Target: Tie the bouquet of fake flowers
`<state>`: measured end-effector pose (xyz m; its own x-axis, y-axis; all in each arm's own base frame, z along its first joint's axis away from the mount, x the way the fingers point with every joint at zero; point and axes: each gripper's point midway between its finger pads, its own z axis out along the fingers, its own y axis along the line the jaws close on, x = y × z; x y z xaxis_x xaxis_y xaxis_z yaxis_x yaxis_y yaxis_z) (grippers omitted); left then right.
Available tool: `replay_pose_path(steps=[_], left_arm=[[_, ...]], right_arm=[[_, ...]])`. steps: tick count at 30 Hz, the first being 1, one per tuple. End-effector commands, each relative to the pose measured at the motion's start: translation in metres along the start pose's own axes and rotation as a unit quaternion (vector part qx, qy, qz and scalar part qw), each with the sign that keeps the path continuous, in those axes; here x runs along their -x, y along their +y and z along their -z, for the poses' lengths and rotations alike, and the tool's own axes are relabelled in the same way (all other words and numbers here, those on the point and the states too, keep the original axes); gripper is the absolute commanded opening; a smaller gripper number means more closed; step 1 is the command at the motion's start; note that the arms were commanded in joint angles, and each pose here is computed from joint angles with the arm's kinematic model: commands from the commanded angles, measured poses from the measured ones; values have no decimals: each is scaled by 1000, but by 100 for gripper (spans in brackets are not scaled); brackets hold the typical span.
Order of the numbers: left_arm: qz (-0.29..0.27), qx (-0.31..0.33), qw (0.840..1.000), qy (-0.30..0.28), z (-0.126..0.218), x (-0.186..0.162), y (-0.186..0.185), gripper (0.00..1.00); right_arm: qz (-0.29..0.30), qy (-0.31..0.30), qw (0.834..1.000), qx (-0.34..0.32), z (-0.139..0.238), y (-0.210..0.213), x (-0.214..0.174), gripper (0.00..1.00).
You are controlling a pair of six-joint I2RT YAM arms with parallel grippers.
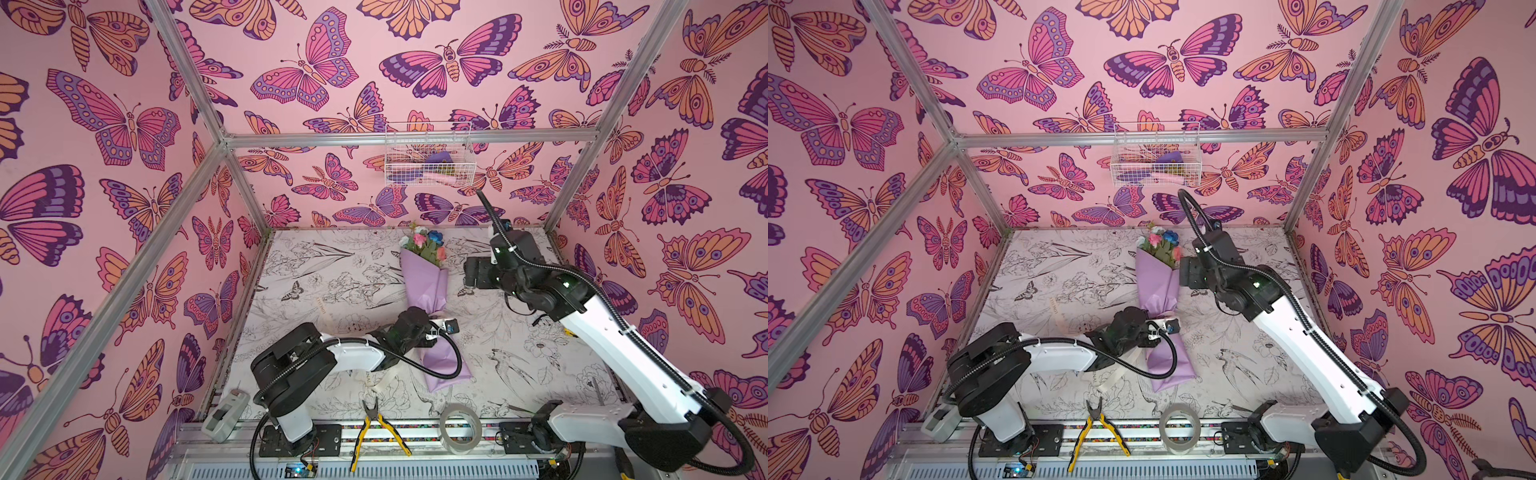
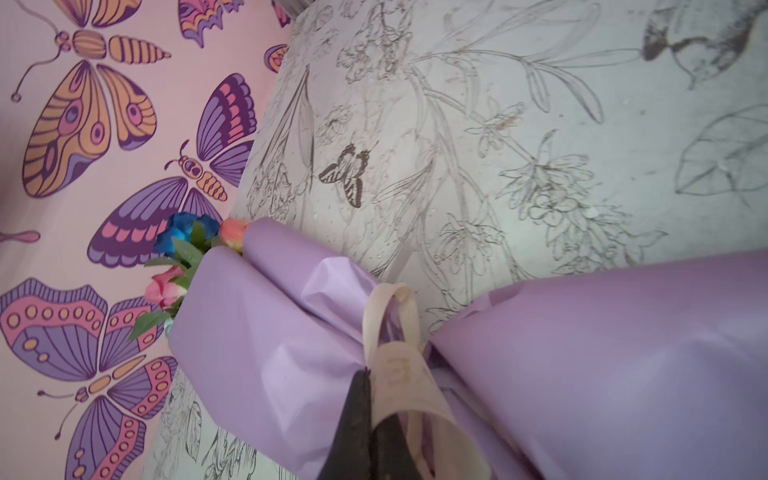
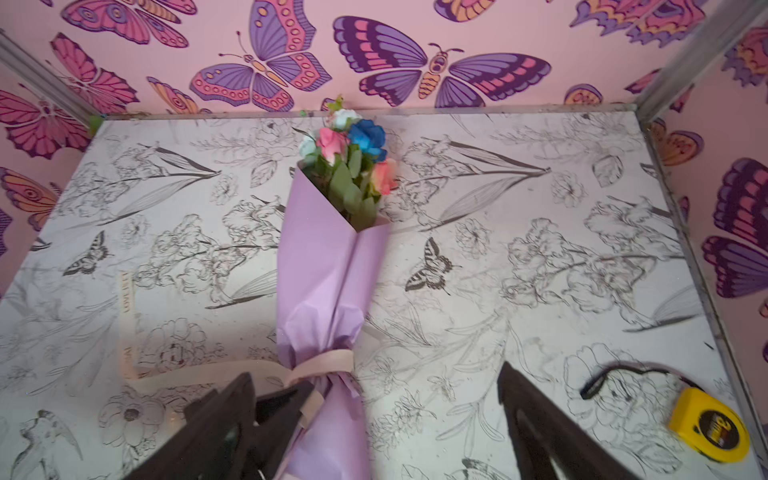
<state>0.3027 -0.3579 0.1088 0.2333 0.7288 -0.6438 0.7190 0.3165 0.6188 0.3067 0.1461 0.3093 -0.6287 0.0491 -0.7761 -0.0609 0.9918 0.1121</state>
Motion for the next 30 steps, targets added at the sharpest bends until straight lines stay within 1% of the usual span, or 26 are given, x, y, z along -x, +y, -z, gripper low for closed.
replay_pose_path(steps=[1, 3, 6, 9, 12, 15, 16, 17, 18, 21, 22, 23, 26, 30], left_arm=[[83, 17, 996, -15, 6, 2, 19, 0], [112, 18, 994, -9, 6, -4, 26, 0], [164, 8, 986, 2, 6, -15, 32, 0], [215, 1, 976, 18, 8, -25, 35, 0], [263, 3, 964, 32, 10, -34, 38, 0], [313, 7, 949, 43, 12, -43, 41, 0], [327, 7, 944, 44, 12, -45, 42, 0], [341, 7, 939, 47, 12, -47, 43, 0], [350, 4, 935, 49, 11, -49, 43, 0], [380, -12, 923, 66, 9, -56, 43, 0], [387, -19, 919, 72, 7, -58, 42, 0], [395, -22, 915, 78, 7, -60, 41, 0], [416, -32, 904, 93, 5, -66, 40, 0], [436, -44, 894, 98, 2, -71, 38, 0]], right_arm=[[-15, -20, 999, -21, -1, -15, -10, 92], [-5, -9, 1000, -6, -3, -15, -26, 90], [-5, 9, 1000, 25, -5, -9, -56, 82], [18, 11, 999, 46, 0, 4, -83, 78], [55, 3, 996, 70, 10, 29, -112, 73], [99, 7, 987, 125, 18, 67, -148, 70], [122, 13, 981, 149, 20, 81, -164, 68], [148, 17, 972, 183, 23, 100, -178, 68], [169, 20, 965, 200, 24, 110, -190, 67], [246, 39, 934, 257, 32, 141, -224, 66], [268, 49, 924, 267, 32, 147, -235, 67], [284, 56, 917, 274, 32, 152, -241, 67], [336, 88, 885, 309, 33, 170, -263, 57], [385, 110, 859, 320, 25, 190, -281, 55]])
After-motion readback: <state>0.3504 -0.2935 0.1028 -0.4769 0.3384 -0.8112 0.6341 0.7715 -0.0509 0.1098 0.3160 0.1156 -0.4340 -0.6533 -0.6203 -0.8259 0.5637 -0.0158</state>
